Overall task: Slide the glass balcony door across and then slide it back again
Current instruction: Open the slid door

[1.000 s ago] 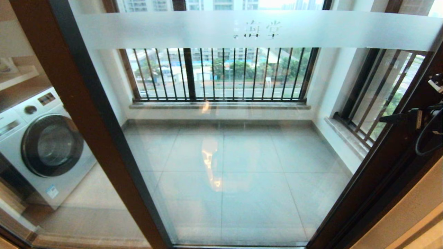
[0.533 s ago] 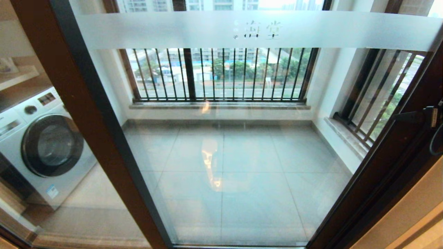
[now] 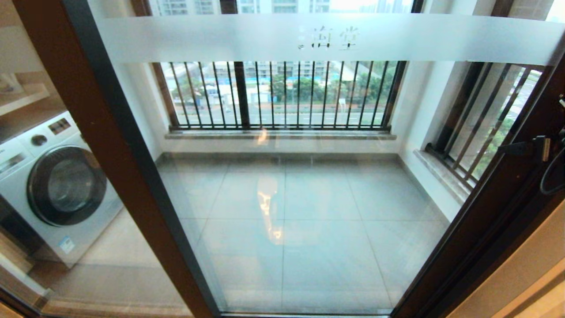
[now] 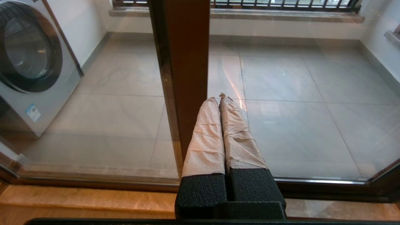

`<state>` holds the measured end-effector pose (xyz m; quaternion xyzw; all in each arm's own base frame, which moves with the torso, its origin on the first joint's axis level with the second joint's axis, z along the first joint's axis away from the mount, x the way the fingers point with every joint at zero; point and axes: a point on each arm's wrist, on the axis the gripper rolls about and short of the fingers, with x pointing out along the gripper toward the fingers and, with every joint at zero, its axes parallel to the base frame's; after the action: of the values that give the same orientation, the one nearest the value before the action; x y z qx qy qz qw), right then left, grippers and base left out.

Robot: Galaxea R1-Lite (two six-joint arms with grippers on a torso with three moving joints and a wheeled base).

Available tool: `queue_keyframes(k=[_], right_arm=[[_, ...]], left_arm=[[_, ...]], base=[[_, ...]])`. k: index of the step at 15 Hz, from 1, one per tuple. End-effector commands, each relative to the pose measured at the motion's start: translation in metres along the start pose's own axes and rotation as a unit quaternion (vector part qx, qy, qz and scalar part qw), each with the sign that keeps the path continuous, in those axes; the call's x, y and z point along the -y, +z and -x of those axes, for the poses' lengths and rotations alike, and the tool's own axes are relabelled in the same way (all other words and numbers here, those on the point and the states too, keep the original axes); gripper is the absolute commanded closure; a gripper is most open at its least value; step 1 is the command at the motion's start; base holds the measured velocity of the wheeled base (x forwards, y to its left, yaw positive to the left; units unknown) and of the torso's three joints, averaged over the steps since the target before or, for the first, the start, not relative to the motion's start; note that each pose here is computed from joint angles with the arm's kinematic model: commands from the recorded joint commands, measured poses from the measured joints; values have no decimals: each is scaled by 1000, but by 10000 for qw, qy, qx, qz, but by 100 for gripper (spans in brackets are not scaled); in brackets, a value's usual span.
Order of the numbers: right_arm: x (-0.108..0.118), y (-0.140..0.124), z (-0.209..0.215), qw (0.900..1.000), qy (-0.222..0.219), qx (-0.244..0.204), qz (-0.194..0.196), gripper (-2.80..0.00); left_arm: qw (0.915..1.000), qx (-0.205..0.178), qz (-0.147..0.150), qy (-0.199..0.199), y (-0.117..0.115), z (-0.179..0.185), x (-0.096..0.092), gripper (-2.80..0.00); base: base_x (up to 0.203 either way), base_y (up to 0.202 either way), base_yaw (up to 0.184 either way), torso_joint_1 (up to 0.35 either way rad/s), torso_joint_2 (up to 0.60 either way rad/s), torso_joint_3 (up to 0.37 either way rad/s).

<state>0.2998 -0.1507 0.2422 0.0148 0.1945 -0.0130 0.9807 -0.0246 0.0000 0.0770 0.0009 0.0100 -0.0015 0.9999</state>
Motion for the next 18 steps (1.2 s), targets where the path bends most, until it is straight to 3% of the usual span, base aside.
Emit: queue_keyframes(k=[1, 10, 14, 18], right_arm=[[2, -2, -5, 10000, 16, -45, -23, -280], [9, 0, -7, 10000, -26, -12, -46, -280], [10, -3, -15, 9996, 88, -46, -260, -280], [11, 0, -23, 9989, 139, 202, -391, -280]], left_arm=[[10000, -8, 1, 0, 0, 0, 0, 0], [10000, 0, 1, 0, 0, 0, 0, 0], [10000, -8, 1, 0, 0, 0, 0, 0], [10000, -7, 1, 0, 0, 0, 0, 0]], base=[[0, 0, 0, 0, 0, 0], [0, 0, 0, 0, 0, 0], [0, 0, 0, 0, 0, 0], [0, 0, 0, 0, 0, 0]])
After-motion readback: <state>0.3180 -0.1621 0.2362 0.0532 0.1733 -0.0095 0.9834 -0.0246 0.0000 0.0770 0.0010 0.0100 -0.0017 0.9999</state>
